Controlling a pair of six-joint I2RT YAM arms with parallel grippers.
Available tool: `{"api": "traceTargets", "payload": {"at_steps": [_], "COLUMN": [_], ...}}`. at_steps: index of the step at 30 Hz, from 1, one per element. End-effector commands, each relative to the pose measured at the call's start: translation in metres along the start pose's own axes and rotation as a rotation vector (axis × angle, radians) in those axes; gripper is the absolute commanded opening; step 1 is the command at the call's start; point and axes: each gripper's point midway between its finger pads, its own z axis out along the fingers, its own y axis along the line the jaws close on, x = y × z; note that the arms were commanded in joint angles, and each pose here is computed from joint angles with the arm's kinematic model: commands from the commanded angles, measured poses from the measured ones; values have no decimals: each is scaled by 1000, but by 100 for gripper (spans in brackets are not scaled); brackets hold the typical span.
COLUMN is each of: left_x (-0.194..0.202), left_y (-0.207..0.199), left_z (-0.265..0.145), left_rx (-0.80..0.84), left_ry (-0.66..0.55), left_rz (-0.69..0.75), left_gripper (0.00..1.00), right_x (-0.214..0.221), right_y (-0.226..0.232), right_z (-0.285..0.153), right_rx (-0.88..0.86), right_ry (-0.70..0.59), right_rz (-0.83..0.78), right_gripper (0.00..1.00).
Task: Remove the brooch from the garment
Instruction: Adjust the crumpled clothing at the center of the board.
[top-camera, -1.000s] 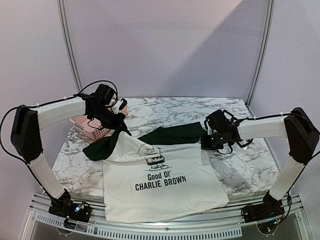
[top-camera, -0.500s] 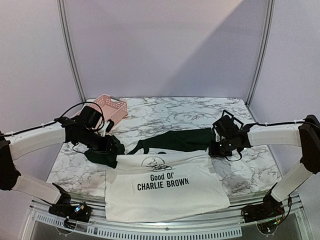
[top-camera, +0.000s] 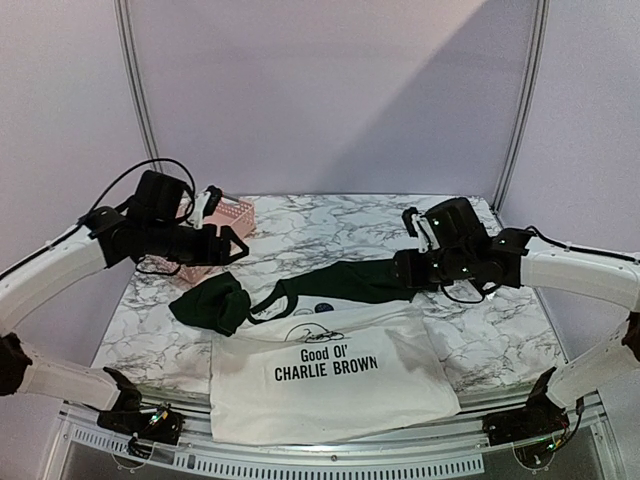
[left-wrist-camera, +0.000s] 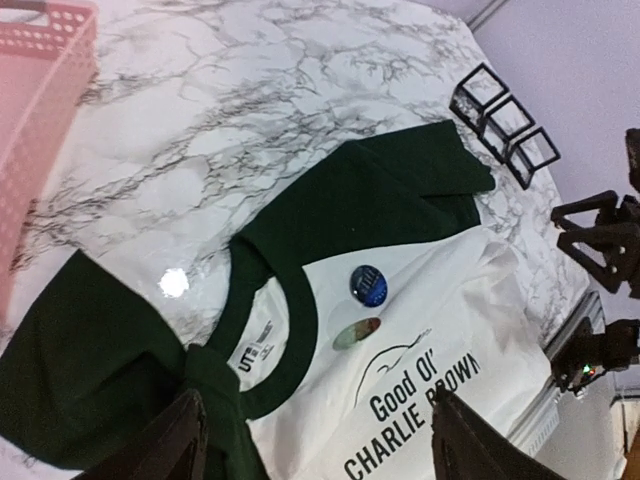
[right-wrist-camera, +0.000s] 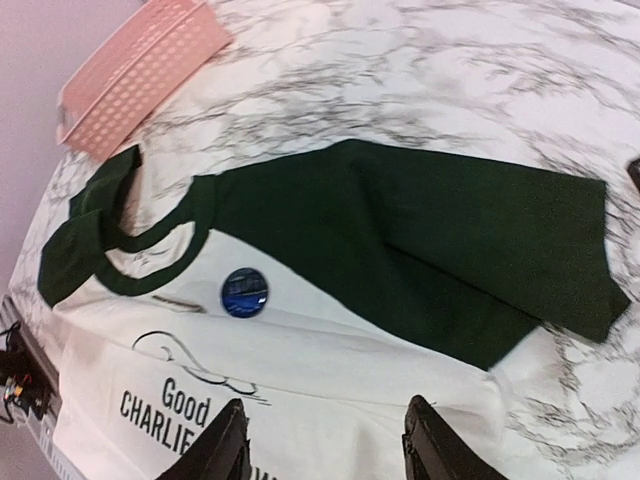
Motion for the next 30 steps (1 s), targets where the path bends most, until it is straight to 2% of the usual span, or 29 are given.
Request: {"api": "traceTargets", "payload": {"at_steps": [1,7,13,16,22,26,30], "left_x": [12,27,73,78,57,47,37], "left_y": [-28,-42,-35,-31,-30,-23,-19], "left_z": [49,107,142,147,139,134,129], "left_rx": [145,161,192,196,168,148,144], "left_ry": [157,356,496,459,365,335,303], "left_rz": [43,163,141,136,170,154,138], "left_gripper": [77,77,65,64,65,65,65], "right_x": [6,23,35,39,52,58,67], "right_y": [68,114,122,127,142,153,156], "right_z": [10,36,76,87,107,114,129], "right_rx": [-236,-395,-398,-407,-477,-506,-499], "right_ry": [6,18,57,70,111,139,171], "right_rz": [-135,-274,-325,-364,-455,-509,-546], "right_gripper": [53,56,52,51,48,48,45]}}
